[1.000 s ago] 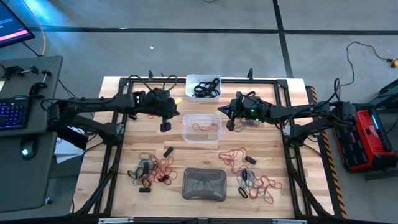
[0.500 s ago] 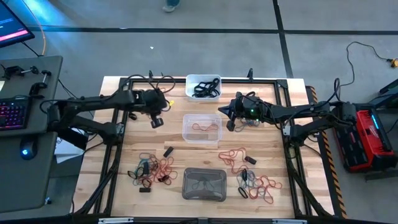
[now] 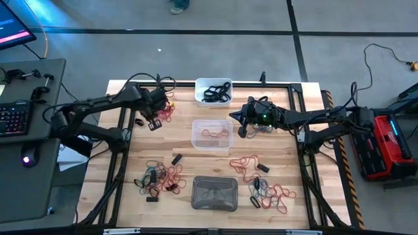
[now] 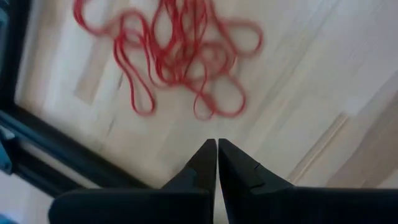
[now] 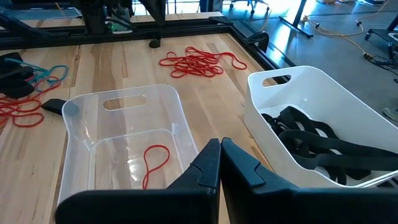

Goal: Sort rubber bands into baskets
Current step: Put the black rubber band into the white bin

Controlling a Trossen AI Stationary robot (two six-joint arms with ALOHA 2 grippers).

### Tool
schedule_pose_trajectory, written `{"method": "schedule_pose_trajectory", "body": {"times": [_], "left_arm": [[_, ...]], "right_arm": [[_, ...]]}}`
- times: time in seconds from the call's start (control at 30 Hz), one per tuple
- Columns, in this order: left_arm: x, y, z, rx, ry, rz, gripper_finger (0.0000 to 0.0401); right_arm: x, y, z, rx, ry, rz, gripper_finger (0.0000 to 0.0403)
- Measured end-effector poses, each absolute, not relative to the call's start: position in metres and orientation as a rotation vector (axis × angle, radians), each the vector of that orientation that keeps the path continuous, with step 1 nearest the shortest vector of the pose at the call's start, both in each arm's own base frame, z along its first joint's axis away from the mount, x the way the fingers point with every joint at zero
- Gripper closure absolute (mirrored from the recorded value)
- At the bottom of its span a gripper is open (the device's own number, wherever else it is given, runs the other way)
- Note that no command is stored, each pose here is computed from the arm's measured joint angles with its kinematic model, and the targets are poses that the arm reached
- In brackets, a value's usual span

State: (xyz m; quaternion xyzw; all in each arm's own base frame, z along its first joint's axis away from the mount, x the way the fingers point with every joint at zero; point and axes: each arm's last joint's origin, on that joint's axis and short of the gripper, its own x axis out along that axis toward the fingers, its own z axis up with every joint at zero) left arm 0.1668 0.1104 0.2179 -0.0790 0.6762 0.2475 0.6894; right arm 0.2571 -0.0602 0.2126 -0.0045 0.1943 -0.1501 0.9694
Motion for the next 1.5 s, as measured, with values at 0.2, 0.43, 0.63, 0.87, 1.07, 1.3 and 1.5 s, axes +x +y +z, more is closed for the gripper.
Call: {"method": "schedule_pose_trajectory", "body": {"times": [0.2,0.43,0.63,0.87,1.07,1.3,1.5], "left_arm": [[0.169,0.120,0.197,-0.163,1.700,0.538,0.0343],[0.175,0.125,0.169,-0.158,1.911,0.494,0.0290],[0.176,0.129,0.151,-0.096,2.057,0.462,0.0264],[0.178,0.132,0.138,-0.082,2.123,0.416,0.0258],[0.176,0.138,0.128,-0.097,2.167,0.380,0.0258],[0.174,0.143,0.121,-0.131,2.199,0.360,0.0259],[0.173,0.142,0.119,-0.133,2.207,0.349,0.0296]], "right_arm": [[0.257,-0.060,0.213,-0.001,0.391,-0.305,0.0403],[0.257,-0.059,0.213,0.008,0.390,-0.259,0.0403],[0.257,-0.059,0.213,0.003,0.390,-0.259,0.0403],[0.257,-0.059,0.213,0.000,0.391,-0.258,0.0403],[0.257,-0.059,0.213,0.000,0.391,-0.258,0.0403],[0.257,-0.059,0.212,0.000,0.398,-0.258,0.0403],[0.257,-0.059,0.212,0.000,0.399,-0.258,0.0403]]}}
